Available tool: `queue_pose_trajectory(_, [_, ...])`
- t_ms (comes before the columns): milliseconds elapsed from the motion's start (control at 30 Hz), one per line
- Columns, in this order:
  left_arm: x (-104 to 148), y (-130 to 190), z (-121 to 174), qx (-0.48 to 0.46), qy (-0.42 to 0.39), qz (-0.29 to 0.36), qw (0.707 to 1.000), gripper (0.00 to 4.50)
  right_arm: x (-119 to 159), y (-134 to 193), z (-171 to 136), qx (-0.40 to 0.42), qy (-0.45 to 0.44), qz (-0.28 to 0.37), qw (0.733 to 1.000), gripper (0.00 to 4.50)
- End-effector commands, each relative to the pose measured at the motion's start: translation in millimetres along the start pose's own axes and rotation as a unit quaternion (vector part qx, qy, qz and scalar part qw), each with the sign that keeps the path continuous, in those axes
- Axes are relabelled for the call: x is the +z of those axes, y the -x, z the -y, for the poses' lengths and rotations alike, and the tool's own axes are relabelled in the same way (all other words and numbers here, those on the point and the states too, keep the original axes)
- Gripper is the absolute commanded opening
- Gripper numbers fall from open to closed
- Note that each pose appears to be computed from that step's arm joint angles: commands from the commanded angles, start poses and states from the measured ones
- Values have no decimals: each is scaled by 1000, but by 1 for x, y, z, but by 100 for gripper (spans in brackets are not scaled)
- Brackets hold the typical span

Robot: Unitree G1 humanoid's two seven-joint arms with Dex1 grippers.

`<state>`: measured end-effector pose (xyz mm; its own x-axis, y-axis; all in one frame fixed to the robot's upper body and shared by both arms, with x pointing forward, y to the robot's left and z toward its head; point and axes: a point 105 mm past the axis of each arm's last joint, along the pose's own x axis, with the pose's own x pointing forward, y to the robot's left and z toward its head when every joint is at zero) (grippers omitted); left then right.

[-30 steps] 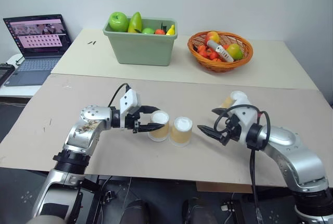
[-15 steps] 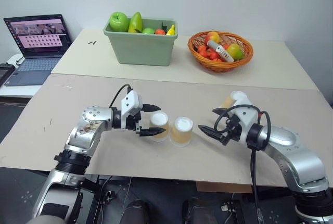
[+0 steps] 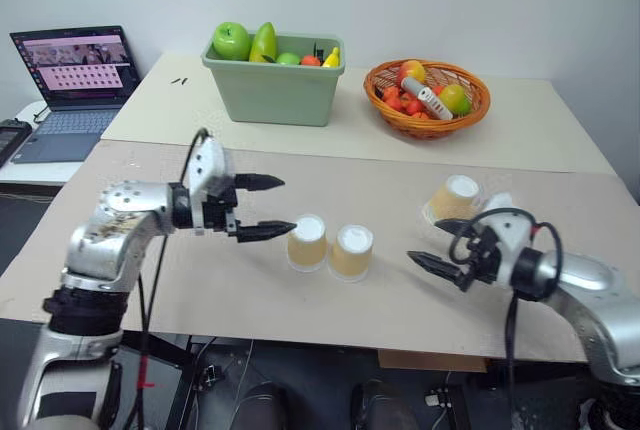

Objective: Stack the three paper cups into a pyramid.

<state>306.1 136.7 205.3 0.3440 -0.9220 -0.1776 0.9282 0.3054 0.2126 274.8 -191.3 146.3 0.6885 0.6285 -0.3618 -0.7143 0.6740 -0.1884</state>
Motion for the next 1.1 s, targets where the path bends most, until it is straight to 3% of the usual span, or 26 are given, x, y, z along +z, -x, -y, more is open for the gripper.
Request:
queue_pose_trajectory(33, [6,3,6,7,-3,11,1000,448,-3,10,32,-67,14,-14,998,450])
queue_pose_trajectory(133, [7,1,13,9,0,15,1000,448,-5,7,64,-138,24,-17,990,450])
queue_pose_trajectory(333, [11,0,20,17,2,19,1000,448,-3,-4,94,-187,20,-7,982,450])
queue_pose_trajectory(800, [11,2,19,36,0,15,999,448,30,-30,114,-199,-28,79,976,450])
queue_pose_trajectory(1100, [12,2,18,39,-5,13,999,448,27,-38,124,-208,-44,79,974,450])
